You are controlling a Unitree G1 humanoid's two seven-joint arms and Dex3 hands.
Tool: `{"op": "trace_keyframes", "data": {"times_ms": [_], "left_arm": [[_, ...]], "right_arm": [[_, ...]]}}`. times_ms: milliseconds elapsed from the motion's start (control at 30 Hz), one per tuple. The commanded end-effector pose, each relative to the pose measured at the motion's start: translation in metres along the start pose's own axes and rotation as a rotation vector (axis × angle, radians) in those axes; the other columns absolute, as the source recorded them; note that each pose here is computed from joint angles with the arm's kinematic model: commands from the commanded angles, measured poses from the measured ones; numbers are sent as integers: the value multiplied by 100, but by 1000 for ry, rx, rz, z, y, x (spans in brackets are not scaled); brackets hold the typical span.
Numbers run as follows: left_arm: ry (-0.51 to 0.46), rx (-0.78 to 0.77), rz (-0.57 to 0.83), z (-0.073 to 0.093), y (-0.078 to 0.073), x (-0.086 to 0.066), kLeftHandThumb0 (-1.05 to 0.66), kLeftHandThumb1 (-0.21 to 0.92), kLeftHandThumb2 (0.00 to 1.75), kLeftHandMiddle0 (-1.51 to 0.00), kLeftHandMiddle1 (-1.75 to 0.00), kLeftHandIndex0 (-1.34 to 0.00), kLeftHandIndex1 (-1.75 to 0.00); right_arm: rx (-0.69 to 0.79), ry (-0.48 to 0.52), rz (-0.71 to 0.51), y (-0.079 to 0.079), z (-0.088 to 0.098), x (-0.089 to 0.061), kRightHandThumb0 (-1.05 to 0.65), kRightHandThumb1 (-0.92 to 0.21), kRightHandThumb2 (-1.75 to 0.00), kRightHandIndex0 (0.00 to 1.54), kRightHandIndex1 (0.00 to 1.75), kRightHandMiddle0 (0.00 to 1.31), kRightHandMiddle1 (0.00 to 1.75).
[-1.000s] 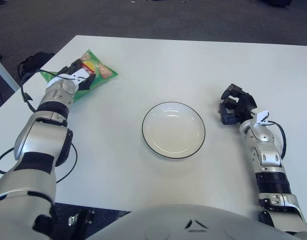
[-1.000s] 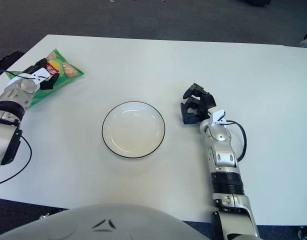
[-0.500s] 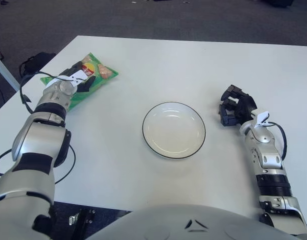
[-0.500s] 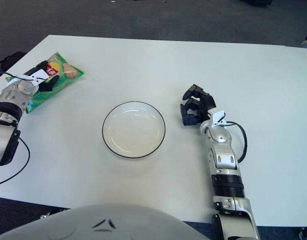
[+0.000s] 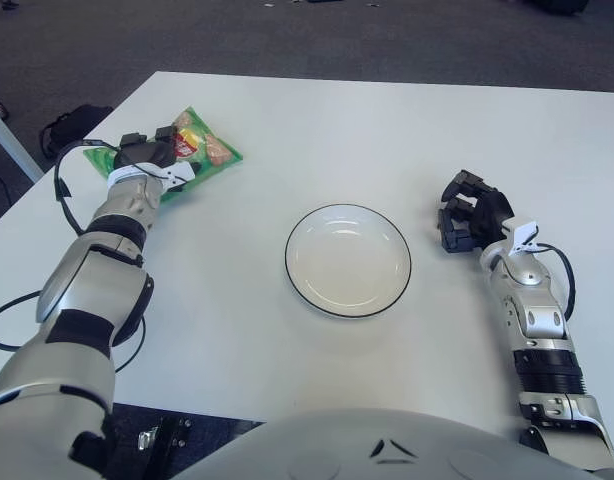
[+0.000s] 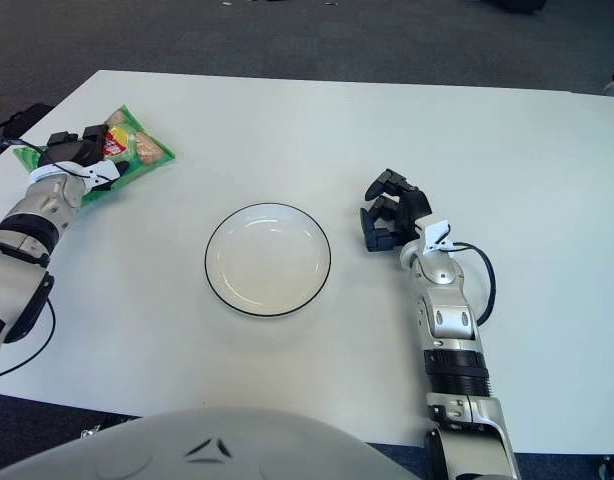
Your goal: Put the snack into the plate.
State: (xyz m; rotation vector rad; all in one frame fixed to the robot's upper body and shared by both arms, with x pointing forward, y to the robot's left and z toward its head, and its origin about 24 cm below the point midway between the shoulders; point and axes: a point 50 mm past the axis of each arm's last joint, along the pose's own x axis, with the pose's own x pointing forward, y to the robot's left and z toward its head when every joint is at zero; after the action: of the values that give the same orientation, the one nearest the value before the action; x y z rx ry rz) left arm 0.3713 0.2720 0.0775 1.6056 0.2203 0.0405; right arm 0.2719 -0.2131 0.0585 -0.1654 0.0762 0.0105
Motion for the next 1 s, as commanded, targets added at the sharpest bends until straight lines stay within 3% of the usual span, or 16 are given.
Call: {"op": "trace_keyframes", "data": {"times_ms": [0,233,533,667,800,867,967], "left_arm": [[-24,98,-143,2,-39,-13,-105,92,61,0,-62,0,-74],[-48,162,-165,4,-40,-13,-105,92,46,0,-47,0,-71],[-64,192,-200,6,-38,-11,-105,92,36,-1,-44,0,-61],[-74,211,-210,7,-37,-11,-105,92,32,0,-74,0,-58],[-91,234,-203,8,-37,-11,-105,92,29,0,-121,0,-63],[-100,236,-192,8,-36,-11,-104,92,29,0,-136,0,-70],[-109,230,-176,9,-36,-11,-99,92,27,-4,-160,0,-98]], "right_arm": [[-11,221,50,9,-42,-15,-1,-10,-153,82,163,54,175],[-14,216,54,10,-41,-15,-1,-9,-154,83,162,55,175],[-15,215,57,11,-40,-14,-1,-8,-155,86,159,56,175],[-15,215,56,11,-40,-14,-1,-7,-155,86,159,56,175],[-15,213,56,11,-40,-14,-1,-7,-155,86,160,56,175],[-14,212,55,11,-39,-14,-1,-7,-155,86,160,56,175],[-12,211,54,11,-39,-14,-1,-7,-155,86,160,56,175]]}}
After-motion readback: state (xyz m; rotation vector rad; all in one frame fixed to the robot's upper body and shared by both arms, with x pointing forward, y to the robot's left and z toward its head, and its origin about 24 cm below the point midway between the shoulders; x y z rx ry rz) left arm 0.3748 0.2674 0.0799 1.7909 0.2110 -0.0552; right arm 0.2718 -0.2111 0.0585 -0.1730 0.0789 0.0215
